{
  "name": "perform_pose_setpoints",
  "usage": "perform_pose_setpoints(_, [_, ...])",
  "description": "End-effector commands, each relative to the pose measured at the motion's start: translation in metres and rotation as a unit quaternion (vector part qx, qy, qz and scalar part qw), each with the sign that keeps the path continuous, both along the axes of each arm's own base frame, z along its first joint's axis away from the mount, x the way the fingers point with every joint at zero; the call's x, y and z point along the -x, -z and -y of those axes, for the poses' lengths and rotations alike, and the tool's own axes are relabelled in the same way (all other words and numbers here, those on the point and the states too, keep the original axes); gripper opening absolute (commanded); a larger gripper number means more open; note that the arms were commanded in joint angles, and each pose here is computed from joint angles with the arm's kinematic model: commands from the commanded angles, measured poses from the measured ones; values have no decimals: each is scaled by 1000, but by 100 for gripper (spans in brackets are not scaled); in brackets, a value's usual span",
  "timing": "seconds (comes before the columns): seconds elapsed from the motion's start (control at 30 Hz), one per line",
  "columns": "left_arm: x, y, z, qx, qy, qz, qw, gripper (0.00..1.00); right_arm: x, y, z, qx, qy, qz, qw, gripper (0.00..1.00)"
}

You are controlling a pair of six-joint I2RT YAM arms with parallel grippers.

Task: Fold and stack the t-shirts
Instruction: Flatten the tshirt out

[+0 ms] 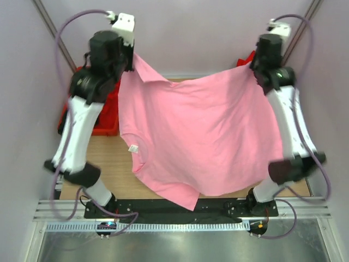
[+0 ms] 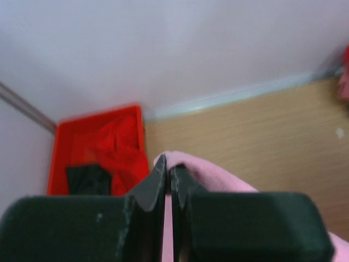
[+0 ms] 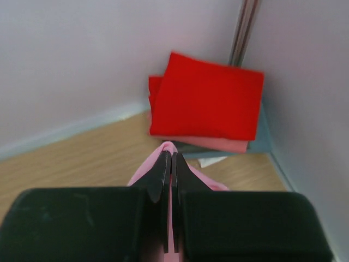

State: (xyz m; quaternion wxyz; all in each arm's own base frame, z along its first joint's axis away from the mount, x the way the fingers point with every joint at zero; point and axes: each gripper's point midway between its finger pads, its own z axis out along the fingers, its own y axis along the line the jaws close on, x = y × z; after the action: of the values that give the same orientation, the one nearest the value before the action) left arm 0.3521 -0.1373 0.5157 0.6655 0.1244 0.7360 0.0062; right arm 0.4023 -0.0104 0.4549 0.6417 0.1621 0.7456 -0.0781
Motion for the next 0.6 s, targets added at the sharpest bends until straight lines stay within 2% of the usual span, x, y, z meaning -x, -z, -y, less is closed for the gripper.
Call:
perform_pose_setpoints(0.0, [-119,131,5,-7,-26,-178,984,6,-58,148,5,8,60,-226,972,1])
perform_pose_setpoints(0.03, [-136,171,-13,-18,-58,-236,970,14,-69,167,4,-1,69,-249,966,1])
perform_pose_setpoints(0.07, [-155,196,-20,-16,-94,-256,962,22,-85,161,1,-6,70,-245,967,26])
perform_pose_setpoints(0.1, [-177,256,-13,12,-122,-308,943,41,-92,200,-1,5,71,-304,950,58])
perform_pose_setpoints(0.17, [-171,298,7,40,-102,-373,921,52,-99,195,-1,4,80,-300,951,99])
perform_pose_setpoints(0.2, [-165,325,11,33,-109,-402,908,56,-98,193,1,6,85,-298,951,100])
perform_pose_setpoints(0.23, [-168,315,21,45,-109,-377,919,61,-92,174,1,1,83,-275,958,100])
perform_pose_setpoints(0.27, [-166,314,26,42,-107,-370,922,64,-86,185,-1,0,73,-287,955,100])
perform_pose_setpoints(0.3, [-158,325,27,32,-108,-380,918,68,-87,172,-5,-11,65,-259,964,100])
perform_pose_setpoints(0.33, [-154,293,33,46,-100,-345,932,82,-75,148,-8,-23,55,-229,972,100])
perform_pose_setpoints(0.4, [-147,271,30,54,-106,-324,938,89,-63,152,-23,-34,26,-224,974,100])
perform_pose_setpoints(0.47, [-133,242,24,70,-114,-305,943,90,-40,150,-33,-37,7,-218,975,100])
perform_pose_setpoints(0.53, [-117,239,15,57,-134,-307,940,90,-31,151,-57,-45,-35,-208,976,100])
perform_pose_setpoints(0.57, [-101,218,10,62,-134,-291,945,90,-19,163,-62,-49,-47,-219,973,100])
